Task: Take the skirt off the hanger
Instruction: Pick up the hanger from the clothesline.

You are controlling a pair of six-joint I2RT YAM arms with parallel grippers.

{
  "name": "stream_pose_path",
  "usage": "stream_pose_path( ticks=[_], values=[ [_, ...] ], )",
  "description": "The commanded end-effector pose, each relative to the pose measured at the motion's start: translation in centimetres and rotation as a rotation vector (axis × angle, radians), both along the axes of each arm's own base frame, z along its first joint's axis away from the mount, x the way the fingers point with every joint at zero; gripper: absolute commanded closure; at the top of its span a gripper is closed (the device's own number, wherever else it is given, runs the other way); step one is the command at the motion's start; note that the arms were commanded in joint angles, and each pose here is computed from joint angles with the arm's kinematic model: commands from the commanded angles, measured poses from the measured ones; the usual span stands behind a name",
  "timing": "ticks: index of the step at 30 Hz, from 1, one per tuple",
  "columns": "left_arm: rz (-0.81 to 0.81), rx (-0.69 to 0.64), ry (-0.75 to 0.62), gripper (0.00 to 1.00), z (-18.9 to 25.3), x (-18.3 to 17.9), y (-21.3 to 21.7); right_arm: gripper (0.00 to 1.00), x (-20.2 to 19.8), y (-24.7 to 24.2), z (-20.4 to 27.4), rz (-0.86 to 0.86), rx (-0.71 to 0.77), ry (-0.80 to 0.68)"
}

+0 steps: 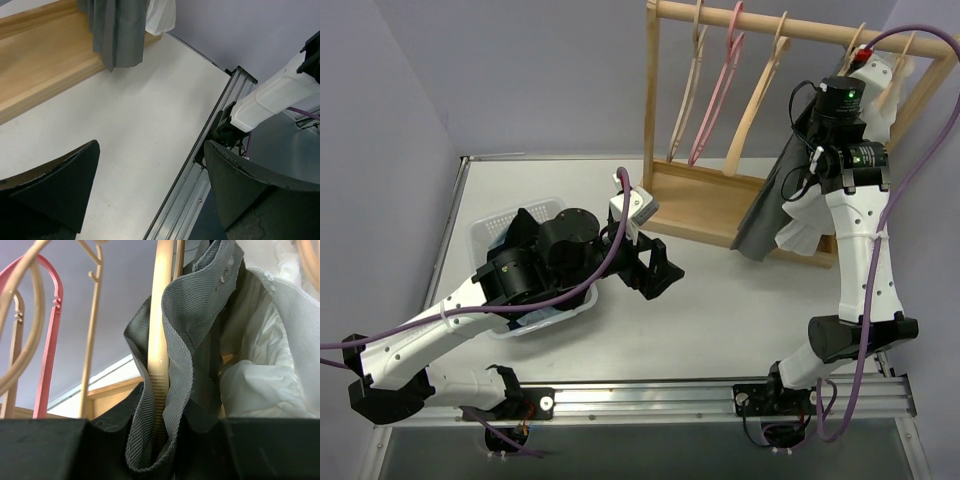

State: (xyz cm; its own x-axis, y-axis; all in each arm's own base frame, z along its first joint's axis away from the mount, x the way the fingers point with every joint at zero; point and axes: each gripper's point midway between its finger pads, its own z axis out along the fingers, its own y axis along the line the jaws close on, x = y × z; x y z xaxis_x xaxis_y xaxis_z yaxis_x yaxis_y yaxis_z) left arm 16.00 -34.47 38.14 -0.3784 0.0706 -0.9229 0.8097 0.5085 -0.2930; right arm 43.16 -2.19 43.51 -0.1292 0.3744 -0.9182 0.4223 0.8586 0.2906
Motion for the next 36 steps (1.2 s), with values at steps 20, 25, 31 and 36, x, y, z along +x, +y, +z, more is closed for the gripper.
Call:
stream_pose_path(
  ticks=[20,25,31,36],
  values=[
    [-0.021,-0.129,-0.025,0.05,4.2,-0.7,-0.1,1.00,-3.1,2.7,9.0,0.173,0.083,-0.399],
    [-0.021,-0.148,-0.025,0.05,4.6,-0.9,0.2,1.00,-3.1,3.1,9.7,0.205,0.090,-0.450],
    [-0.020,-0.153,-0.022,0.05,4.2,-1.1,0.4,1.00,-3.7,3.9,10.8,0.254,0.134,-0.509],
    [-0.058,-0.165,-0.026,0.04,4.4,-1.6,0.1,1.00,-5.0,3.8,11.7,0.266,0.115,-0.554]
  ],
)
